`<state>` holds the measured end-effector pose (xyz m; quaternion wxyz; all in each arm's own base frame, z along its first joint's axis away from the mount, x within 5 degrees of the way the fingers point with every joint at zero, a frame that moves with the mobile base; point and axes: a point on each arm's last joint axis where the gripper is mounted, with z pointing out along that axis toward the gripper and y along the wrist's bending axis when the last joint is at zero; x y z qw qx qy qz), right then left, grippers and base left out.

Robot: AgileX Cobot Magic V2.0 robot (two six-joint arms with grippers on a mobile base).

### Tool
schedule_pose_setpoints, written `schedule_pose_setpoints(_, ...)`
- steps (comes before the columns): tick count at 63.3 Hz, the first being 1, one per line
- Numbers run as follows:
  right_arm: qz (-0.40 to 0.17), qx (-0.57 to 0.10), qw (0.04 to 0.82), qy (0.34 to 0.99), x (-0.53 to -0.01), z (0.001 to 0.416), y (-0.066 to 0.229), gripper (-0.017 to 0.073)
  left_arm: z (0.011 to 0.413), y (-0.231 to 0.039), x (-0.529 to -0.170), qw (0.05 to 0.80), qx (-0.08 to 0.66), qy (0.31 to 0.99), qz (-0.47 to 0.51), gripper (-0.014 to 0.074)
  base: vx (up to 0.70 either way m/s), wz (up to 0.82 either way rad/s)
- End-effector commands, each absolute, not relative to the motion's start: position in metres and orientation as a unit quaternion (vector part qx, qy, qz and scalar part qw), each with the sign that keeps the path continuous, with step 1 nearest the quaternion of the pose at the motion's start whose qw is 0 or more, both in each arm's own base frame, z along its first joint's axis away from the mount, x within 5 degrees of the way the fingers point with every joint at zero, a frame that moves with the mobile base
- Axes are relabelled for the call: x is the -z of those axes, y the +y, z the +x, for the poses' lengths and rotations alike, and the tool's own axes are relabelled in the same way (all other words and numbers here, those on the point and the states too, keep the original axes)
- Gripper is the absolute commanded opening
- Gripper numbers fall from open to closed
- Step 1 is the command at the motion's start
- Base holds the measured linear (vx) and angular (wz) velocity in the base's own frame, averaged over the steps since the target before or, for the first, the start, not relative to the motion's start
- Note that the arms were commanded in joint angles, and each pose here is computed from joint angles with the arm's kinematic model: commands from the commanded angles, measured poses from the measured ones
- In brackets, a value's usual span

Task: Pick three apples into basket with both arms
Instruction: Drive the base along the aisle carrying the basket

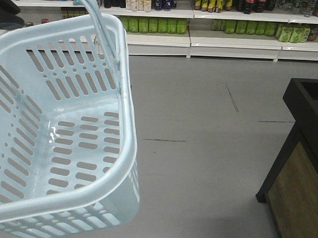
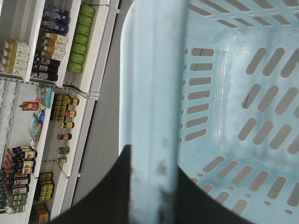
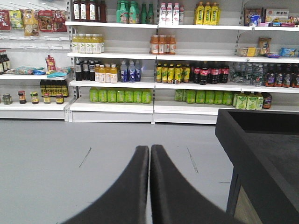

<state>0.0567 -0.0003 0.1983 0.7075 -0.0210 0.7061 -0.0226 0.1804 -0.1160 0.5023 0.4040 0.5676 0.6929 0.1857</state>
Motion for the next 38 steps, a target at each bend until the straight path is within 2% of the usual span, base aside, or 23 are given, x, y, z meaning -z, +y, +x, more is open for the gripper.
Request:
schedule_pose_setpoints(1, -0.029, 0.029, 0.734, 0.678, -0.2013, 0.0560, 0.0002, -0.0009, 0.1730, -0.1074, -0.5202, 0.451, -0.194, 0.679, 0.546, -0.0006, 0.22, 0.00)
schedule_pose_setpoints(38, -0.029, 0.029, 0.734, 0.678, -0.2013, 0.0560, 0.0002, -0.0009, 0.1730, -0.1074, -0.5202, 0.451, -0.194, 0.679, 0.546, -0.0006, 0.21, 0.03)
